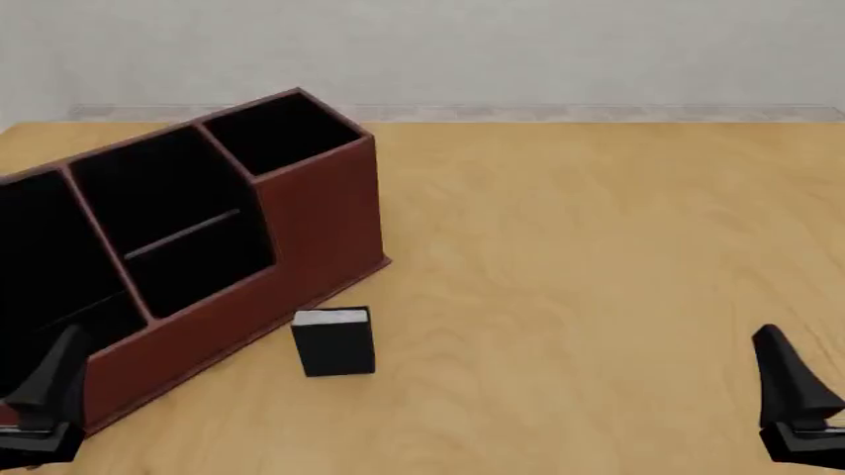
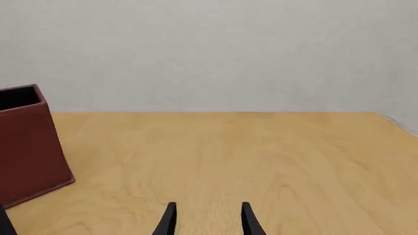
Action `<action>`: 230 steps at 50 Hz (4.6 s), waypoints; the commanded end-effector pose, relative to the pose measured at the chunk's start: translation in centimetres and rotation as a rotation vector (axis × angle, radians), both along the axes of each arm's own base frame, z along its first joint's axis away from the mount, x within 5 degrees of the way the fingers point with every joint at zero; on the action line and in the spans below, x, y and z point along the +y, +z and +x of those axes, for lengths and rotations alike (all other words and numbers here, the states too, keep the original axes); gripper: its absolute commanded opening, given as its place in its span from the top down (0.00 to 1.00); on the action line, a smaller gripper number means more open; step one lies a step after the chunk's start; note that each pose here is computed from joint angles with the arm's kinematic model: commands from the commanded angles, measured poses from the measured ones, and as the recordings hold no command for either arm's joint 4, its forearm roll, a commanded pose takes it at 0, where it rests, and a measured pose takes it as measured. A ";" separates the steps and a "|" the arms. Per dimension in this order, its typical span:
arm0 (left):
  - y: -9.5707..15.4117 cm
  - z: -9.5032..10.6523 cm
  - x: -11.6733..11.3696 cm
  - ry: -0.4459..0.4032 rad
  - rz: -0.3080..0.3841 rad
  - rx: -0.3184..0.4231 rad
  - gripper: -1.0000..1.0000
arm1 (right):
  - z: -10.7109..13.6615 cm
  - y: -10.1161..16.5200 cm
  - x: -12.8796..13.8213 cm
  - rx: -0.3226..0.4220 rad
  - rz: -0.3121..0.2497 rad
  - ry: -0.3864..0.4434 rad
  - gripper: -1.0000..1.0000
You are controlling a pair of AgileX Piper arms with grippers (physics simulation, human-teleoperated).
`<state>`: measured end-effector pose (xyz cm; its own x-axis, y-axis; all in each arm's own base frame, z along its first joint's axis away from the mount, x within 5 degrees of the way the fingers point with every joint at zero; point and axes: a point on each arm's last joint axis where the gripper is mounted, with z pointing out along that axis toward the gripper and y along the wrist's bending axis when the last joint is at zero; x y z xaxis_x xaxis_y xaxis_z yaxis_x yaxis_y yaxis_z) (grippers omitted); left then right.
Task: Pick up the book and place it in the left compartment of the caddy.
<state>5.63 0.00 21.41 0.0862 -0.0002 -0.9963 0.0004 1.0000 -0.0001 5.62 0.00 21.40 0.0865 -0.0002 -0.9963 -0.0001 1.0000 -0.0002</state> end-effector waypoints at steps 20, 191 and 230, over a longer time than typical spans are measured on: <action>0.0 0.1 0.0 0.000 -0.001 0.002 0.00 | 0.1 0.0 0.0 0.001 0.001 0.000 0.00; -0.2 16.9 -17.2 -0.889 1.039 0.657 0.00 | 0.0 0.0 0.0 0.001 0.001 0.000 0.00; -2.2 17.1 -16.9 -0.875 1.020 0.688 0.00 | 0.0 0.0 0.0 0.001 0.001 0.000 0.00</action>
<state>22.79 -16.94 19.73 -0.0364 0.8931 -0.4485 0.8648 0.2530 0.4337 5.68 0.00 21.41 0.0850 0.0007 -0.9964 -0.0006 1.0000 0.0007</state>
